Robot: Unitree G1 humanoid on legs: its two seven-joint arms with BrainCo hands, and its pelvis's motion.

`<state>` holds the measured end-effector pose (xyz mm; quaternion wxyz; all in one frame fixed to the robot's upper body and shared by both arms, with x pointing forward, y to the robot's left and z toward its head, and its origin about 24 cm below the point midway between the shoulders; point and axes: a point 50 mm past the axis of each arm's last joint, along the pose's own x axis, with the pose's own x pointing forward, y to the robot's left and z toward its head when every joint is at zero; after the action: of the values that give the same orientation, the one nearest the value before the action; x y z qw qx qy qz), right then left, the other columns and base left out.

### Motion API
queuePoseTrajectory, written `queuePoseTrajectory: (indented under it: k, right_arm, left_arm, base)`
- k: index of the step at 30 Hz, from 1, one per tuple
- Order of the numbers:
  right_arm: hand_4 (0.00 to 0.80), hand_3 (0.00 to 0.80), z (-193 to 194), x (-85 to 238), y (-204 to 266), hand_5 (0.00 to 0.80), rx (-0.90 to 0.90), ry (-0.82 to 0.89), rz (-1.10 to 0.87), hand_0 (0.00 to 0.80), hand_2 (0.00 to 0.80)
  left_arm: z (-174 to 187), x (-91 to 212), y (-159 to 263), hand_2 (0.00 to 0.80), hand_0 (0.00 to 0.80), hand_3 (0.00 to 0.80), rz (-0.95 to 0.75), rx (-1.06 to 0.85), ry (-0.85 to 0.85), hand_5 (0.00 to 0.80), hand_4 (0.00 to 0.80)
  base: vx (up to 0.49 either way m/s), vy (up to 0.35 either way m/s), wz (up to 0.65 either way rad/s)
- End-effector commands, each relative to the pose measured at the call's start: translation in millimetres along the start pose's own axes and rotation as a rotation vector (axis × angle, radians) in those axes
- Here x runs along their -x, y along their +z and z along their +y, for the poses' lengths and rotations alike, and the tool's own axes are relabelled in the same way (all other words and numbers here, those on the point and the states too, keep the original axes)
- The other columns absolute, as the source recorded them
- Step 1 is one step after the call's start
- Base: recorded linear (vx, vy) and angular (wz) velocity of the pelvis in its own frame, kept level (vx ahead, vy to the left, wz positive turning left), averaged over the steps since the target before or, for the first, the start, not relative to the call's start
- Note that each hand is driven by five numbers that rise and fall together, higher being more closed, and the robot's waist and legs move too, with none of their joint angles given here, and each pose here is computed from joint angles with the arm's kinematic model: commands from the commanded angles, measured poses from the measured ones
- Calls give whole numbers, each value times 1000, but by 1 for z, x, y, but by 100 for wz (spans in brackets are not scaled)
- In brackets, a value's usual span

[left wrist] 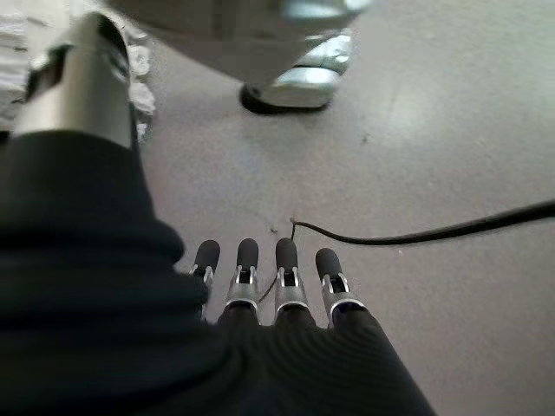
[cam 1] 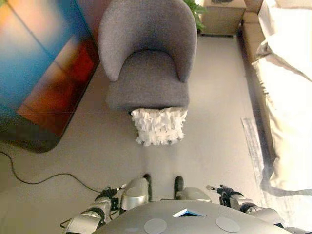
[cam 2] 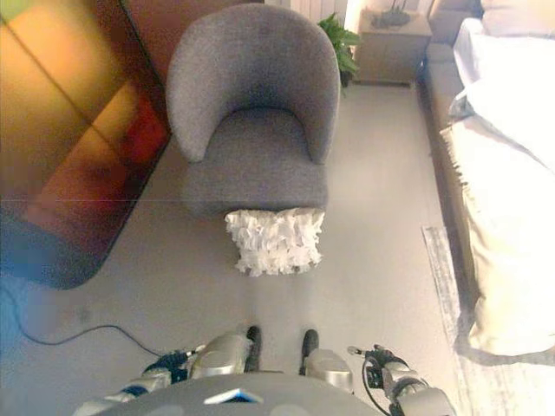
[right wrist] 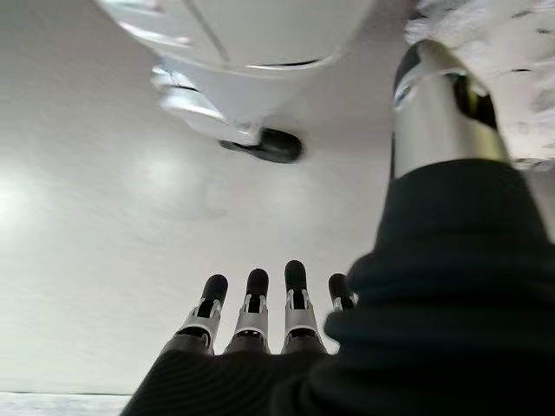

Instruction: Pick up the cushion and take it to the sofa

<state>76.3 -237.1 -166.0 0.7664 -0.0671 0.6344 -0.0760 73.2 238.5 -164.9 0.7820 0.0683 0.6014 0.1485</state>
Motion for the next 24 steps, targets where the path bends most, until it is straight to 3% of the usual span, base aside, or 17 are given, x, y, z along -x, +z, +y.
queuePoseTrajectory:
  k: [1, 8, 16, 24]
  right_arm:
    - [0, 0, -15, 1, 4, 0, -4, -40, -35, 0, 0]
    - [0, 0, -8, 1, -13, 0, -19, -46, 32, 0, 0]
    - [0, 0, 1, 0, -13, 0, -54, -37, 27, 0, 0]
    - [0, 0, 4, 0, 13, 0, -116, -49, -67, 0, 0]
  left_arm:
    - [-5, 0, -5, 0, 0, 0, 18, -18, -25, 0, 0]
    - [-11, 3, -19, 0, 0, 0, 52, -45, -31, 0, 0]
    - [-6, 0, -6, 0, 0, 0, 30, -31, -18, 0, 0]
    - [11, -2, 28, 0, 0, 0, -61, -84, 9, 0, 0]
  base:
    - [403, 59, 9]
    - [449, 96, 27]
    - [526, 205, -29]
    - [406, 145, 4]
